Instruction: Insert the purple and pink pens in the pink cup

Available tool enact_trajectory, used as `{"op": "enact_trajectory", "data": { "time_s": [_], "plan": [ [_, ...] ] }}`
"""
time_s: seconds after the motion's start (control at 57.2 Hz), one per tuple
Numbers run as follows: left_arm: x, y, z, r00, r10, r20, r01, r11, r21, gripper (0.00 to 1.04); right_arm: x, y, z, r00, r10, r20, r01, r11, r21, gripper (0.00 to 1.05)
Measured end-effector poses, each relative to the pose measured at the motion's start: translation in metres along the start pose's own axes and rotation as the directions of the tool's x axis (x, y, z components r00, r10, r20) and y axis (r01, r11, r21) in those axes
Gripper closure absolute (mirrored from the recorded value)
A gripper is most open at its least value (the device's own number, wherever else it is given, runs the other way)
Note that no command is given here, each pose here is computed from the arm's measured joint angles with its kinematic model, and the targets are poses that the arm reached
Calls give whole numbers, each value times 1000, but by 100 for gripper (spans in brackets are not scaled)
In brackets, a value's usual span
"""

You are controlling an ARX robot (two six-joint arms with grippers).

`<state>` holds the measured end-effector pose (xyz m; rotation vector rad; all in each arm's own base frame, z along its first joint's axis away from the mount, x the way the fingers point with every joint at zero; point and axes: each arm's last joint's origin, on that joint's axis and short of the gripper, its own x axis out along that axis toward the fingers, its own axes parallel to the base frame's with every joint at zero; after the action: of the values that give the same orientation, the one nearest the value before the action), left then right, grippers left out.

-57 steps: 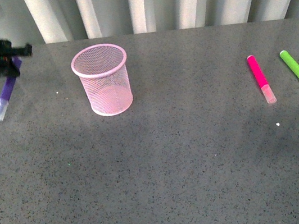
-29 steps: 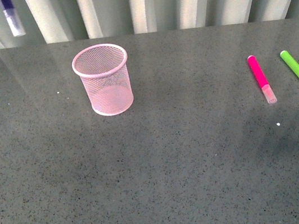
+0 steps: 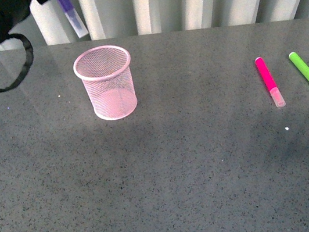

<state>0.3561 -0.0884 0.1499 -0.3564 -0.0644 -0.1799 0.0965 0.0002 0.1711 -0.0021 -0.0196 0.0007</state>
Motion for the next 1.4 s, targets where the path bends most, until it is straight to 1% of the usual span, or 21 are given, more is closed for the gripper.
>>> {"op": "enact_trajectory", "data": {
  "time_s": [0.087,0.14,0.455,0.7,0.84,0.857,0.892,0.927,0.997,1.014,1.032,1.049,1.154,1.172,1.224,1.242,1.277,1.294,1.329,1.364,1.399],
  "plan": [
    [1,0,-22,999,-1,-44,2,1000,10,93,0,0,0,1000,0,0,0,1000,0,7],
    [1,0,-28,998,-1,-59,2,1000,12,93,0,0,0,1000,0,0,0,1000,0,7],
    [0,-2,-35,998,-1,-61,1,1000,10,93,0,0,0,1000,0,0,0,1000,0,7],
    [2,-3,-52,996,14,-91,-13,1000,22,93,0,0,0,1000,0,0,0,1000,0,7],
    [5,-5,-53,996,23,-86,-20,999,27,93,0,0,0,1000,0,0,0,1000,0,7],
    [5,-4,-53,995,25,-93,-23,999,26,92,0,0,0,1000,0,0,0,1000,0,7],
    [6,-4,-53,995,28,-98,-25,999,28,86,0,0,0,1000,0,0,0,1000,0,7],
    [6,-4,-54,993,30,-112,-27,999,25,79,0,0,0,1000,0,0,0,1000,0,7],
    [4,-1,-50,992,21,-123,-19,1000,17,59,0,0,0,1000,0,0,0,1000,0,7],
    [4,-1,-49,992,20,-122,-18,1000,17,58,0,0,0,1000,0,0,0,1000,0,7],
    [3,0,-45,992,16,-122,-15,1000,16,52,0,0,0,1000,0,0,0,1000,0,7],
    [3,0,-43,993,16,-119,-14,1000,17,50,0,0,0,1000,0,0,0,1000,0,7],
    [-2,1,-24,994,12,-110,-11,1000,12,31,0,0,0,1000,0,0,0,1000,0,7],
    [-2,1,-22,994,12,-107,-11,1000,11,29,0,0,0,1000,0,0,0,1000,0,7],
    [-5,4,-11,993,14,-114,-14,1000,7,18,0,0,0,1000,0,0,0,1000,0,7],
    [-5,4,-9,993,18,-117,-17,1000,9,16,0,0,0,1000,0,0,0,1000,0,7],
    [-9,8,-1,991,30,-134,-29,1000,12,7,0,0,0,1000,0,0,0,1000,0,7],
    [-12,10,4,988,38,-150,-37,999,13,5,0,0,0,1000,0,0,0,1000,0,7],
    [-16,13,11,982,50,-182,-47,999,20,7,0,0,0,1000,0,0,0,1000,0,7],
    [-23,18,21,974,80,-211,-74,997,39,7,0,0,0,1000,0,0,0,1000,0,7],
    [-30,23,30,956,135,-259,-121,990,67,7,0,0,0,1000,0,0,0,1000,0,7]
  ]
}}
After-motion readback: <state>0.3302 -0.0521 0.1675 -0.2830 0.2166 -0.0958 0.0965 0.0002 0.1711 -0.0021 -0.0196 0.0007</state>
